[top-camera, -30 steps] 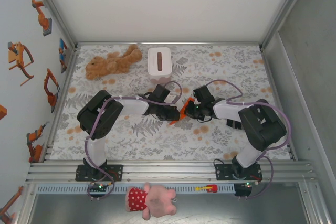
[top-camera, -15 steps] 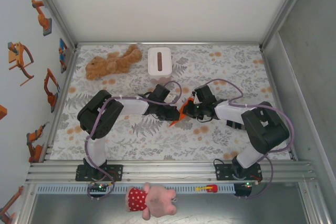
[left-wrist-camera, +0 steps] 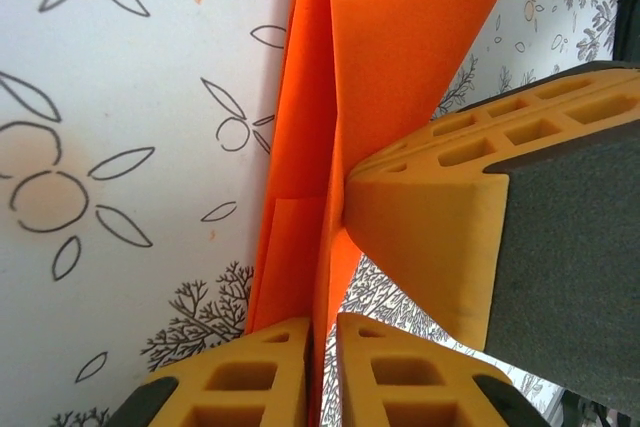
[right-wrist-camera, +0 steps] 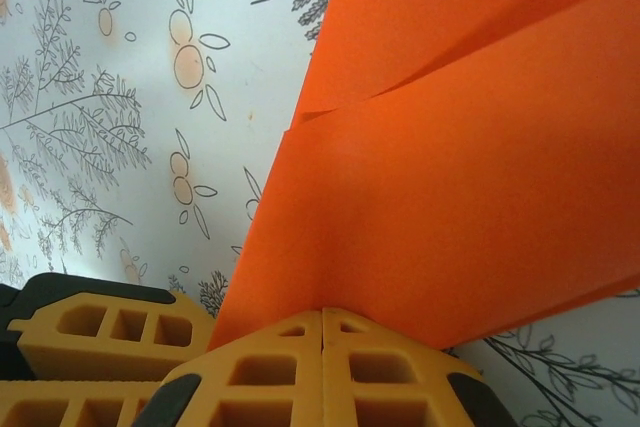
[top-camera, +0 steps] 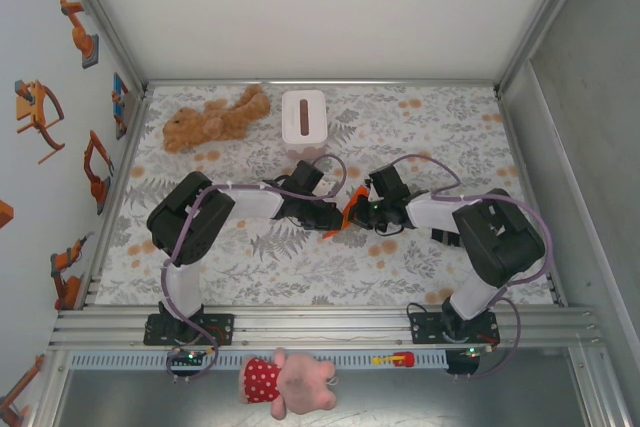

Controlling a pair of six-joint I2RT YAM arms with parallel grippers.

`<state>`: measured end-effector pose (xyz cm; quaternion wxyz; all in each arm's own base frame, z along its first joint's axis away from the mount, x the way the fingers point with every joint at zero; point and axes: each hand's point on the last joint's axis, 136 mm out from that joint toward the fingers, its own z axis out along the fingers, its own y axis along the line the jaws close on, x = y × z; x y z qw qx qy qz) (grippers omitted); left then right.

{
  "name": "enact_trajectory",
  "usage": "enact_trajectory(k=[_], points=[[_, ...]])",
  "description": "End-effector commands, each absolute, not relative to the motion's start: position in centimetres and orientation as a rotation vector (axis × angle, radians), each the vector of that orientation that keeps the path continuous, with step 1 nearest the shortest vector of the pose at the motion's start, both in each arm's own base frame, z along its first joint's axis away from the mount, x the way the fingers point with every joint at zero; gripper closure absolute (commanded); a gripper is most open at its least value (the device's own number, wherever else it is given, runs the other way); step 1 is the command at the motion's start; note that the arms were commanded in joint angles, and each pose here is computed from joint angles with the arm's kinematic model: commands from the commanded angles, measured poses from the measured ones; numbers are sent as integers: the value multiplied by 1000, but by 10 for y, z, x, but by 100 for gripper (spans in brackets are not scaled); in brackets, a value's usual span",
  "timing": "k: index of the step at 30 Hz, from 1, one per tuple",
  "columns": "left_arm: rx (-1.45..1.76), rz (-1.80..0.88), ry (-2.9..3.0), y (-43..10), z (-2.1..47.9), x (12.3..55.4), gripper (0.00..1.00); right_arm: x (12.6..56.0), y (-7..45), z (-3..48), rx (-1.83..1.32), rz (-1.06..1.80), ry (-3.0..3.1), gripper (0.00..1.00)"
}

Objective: Fold a paper plane with a square sheet of paper (pick it up from the middle)
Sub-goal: Fold the wing for the fifth time at the center of the table.

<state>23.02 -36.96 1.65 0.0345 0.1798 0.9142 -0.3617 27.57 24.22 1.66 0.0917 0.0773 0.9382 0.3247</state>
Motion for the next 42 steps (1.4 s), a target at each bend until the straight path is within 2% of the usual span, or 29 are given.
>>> enact_trajectory(k=[1, 8, 31, 42], points=[[512, -1039, 2896, -351, 16, 220, 84, 273, 233, 3, 232, 872, 2841, 95], [484, -980, 2895, -335, 30, 220, 83, 274, 234, 4, 221, 873, 2845, 95], [469, -938, 3014, -329, 6, 207, 84, 274, 234, -1, 229, 862, 2862, 94], [482, -856, 2828, -323, 58, 230, 72, 273, 233, 1, 228, 862, 2859, 94]])
